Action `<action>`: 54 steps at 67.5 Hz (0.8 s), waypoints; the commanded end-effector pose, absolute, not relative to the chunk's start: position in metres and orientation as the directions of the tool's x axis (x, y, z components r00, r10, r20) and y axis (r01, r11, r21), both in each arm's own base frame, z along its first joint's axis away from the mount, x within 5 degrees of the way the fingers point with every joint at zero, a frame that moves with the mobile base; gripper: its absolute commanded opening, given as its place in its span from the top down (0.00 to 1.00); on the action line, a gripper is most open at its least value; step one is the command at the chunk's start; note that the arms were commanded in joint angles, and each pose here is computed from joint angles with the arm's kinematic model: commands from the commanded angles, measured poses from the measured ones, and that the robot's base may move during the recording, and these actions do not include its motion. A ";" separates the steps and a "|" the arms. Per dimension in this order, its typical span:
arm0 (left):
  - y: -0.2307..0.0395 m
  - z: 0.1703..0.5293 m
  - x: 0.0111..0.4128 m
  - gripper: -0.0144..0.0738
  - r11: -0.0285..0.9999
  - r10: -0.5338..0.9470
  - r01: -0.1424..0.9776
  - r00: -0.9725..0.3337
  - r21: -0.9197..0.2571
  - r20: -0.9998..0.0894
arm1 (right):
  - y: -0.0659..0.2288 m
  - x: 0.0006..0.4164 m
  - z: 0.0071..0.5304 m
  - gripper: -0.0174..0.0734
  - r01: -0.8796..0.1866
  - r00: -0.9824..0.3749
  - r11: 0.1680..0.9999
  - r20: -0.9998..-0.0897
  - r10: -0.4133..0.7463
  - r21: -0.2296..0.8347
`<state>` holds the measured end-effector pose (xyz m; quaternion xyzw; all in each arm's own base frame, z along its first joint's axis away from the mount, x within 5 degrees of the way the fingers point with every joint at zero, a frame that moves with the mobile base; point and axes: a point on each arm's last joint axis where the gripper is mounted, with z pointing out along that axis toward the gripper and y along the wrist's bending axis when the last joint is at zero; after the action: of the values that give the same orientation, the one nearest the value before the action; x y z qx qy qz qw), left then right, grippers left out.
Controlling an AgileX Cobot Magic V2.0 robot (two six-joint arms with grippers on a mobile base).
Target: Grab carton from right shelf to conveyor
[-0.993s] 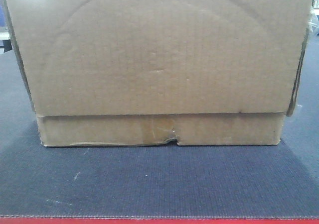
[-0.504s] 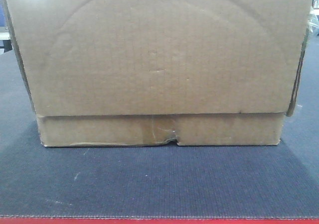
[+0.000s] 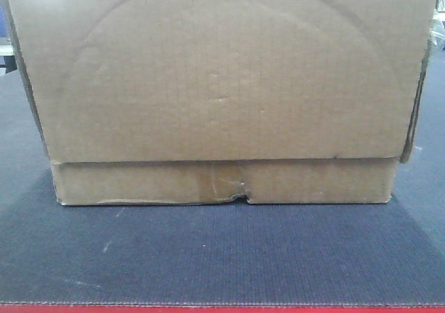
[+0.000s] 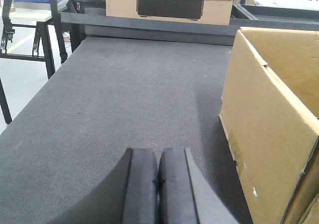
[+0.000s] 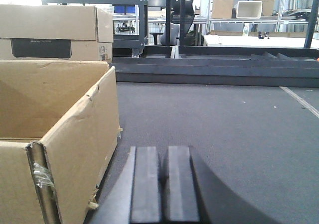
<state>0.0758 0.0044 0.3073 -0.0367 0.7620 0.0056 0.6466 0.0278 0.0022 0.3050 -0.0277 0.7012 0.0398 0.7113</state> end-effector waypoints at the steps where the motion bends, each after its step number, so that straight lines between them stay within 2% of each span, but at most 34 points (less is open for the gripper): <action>1: 0.004 0.309 0.075 0.84 0.998 -0.040 -0.060 -0.138 -0.032 -0.990 | 0.002 0.027 0.307 0.88 -0.088 0.045 0.996 -0.999 0.001 -0.003; 31: 0.004 0.305 0.068 0.84 0.998 -0.039 -0.060 -0.115 -0.032 -0.993 | 0.002 0.027 0.307 0.88 -0.088 0.045 0.996 -0.999 0.001 -0.003; 54: 0.003 0.237 0.050 0.84 0.998 -0.030 -0.052 0.050 -0.032 -0.998 | 0.002 0.027 0.307 0.88 -0.088 0.045 0.996 -0.999 0.001 -0.003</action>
<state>0.0494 0.0029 0.2487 -0.0338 0.7106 0.0054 0.7028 0.0278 0.0022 0.3050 -0.0277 0.7012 0.0398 0.7113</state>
